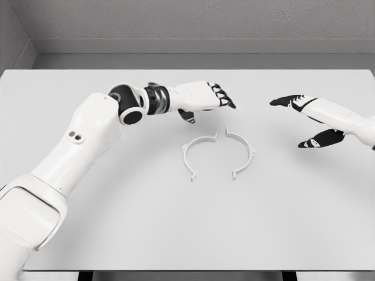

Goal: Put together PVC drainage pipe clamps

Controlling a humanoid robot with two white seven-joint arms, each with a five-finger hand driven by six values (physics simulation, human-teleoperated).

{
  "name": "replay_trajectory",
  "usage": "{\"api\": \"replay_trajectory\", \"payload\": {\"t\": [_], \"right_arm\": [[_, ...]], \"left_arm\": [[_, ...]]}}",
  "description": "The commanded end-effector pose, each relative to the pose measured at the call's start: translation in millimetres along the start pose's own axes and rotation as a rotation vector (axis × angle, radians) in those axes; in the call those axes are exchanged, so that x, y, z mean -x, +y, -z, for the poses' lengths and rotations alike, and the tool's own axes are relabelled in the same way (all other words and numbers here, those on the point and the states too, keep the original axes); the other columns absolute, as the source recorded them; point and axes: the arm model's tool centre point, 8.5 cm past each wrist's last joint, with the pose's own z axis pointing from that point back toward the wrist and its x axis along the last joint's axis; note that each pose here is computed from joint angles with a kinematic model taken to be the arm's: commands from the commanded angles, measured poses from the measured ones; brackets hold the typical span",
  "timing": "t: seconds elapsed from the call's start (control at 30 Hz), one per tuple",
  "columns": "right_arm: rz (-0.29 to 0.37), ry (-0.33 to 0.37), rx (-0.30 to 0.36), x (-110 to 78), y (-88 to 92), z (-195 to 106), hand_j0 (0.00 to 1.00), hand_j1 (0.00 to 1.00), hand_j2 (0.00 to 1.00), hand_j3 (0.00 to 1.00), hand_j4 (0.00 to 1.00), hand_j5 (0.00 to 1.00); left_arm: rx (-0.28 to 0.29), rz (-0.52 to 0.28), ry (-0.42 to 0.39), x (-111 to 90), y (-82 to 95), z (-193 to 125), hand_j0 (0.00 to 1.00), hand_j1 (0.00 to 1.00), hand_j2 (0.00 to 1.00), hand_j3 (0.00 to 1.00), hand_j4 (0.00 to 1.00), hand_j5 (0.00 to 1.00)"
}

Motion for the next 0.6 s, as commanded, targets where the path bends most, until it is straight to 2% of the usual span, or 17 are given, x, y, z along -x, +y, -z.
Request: {"api": "replay_trajectory", "payload": {"t": [0.0, 0.07, 0.1, 0.13, 0.17, 0.3, 0.33, 0.43, 0.5, 0.57], "right_arm": [[0.005, 0.0, 0.005, 0.1, -1.0, -1, 1.0, 1.0, 1.0, 1.0, 1.0, 1.0], [0.004, 0.001, 0.004, 0.2, -1.3, -1, 1.0, 1.0, 1.0, 1.0, 1.0, 1.0], [0.005, 0.0, 0.005, 0.1, -1.0, -1, 1.0, 1.0, 1.0, 1.0, 1.0, 1.0], [0.005, 0.0, 0.005, 0.1, -1.0, -1, 1.0, 1.0, 1.0, 1.0, 1.0, 1.0], [0.005, 0.0, 0.005, 0.1, -1.0, -1, 1.0, 1.0, 1.0, 1.0, 1.0, 1.0], [0.005, 0.0, 0.005, 0.1, -1.0, -1, 1.0, 1.0, 1.0, 1.0, 1.0, 1.0], [0.005, 0.0, 0.005, 0.1, -1.0, -1, 1.0, 1.0, 1.0, 1.0, 1.0, 1.0], [0.007, 0.0, 0.003, 0.4, -0.4, -1, 1.0, 1.0, 1.0, 1.0, 1.0, 1.0], [0.007, 0.0, 0.003, 0.4, -0.4, -1, 1.0, 1.0, 1.0, 1.0, 1.0, 1.0], [0.008, -0.001, 0.004, 0.2, -0.1, 0, 1.0, 1.0, 1.0, 1.0, 1.0, 1.0]], "left_arm": [[-0.1, -0.082, 0.034, 36, 10.3, -69, 0.98, 0.98, 0.98, 0.98, 0.98, 0.98], [-0.131, -0.15, 0.095, 64, 1.9, -131, 0.98, 0.98, 0.98, 0.98, 0.98, 0.98], [-0.136, -0.202, 0.104, 67, -12.7, -151, 0.98, 0.98, 0.98, 0.98, 0.98, 0.98], [-0.14, -0.187, 0.078, 57, -12.7, -155, 0.98, 0.98, 0.98, 0.98, 0.98, 0.98], [-0.143, -0.174, 0.053, 46, -13.4, -156, 0.98, 0.98, 0.98, 0.98, 0.98, 0.98], [-0.176, -0.105, -0.085, -3, 2.0, -142, 1.0, 1.0, 1.0, 1.0, 1.0, 1.0], [-0.173, -0.116, -0.112, -14, -4.4, -137, 1.0, 1.0, 1.0, 1.0, 1.0, 1.0], [-0.157, -0.136, -0.142, -25, -13.2, -119, 1.0, 1.0, 1.0, 1.0, 1.0, 1.0], [-0.13, -0.185, -0.152, -30, -31.7, -107, 1.0, 1.0, 1.0, 1.0, 1.0, 1.0], [-0.106, -0.185, -0.188, -46, -40.5, -90, 1.0, 1.0, 1.0, 1.0, 1.0, 1.0]]}}
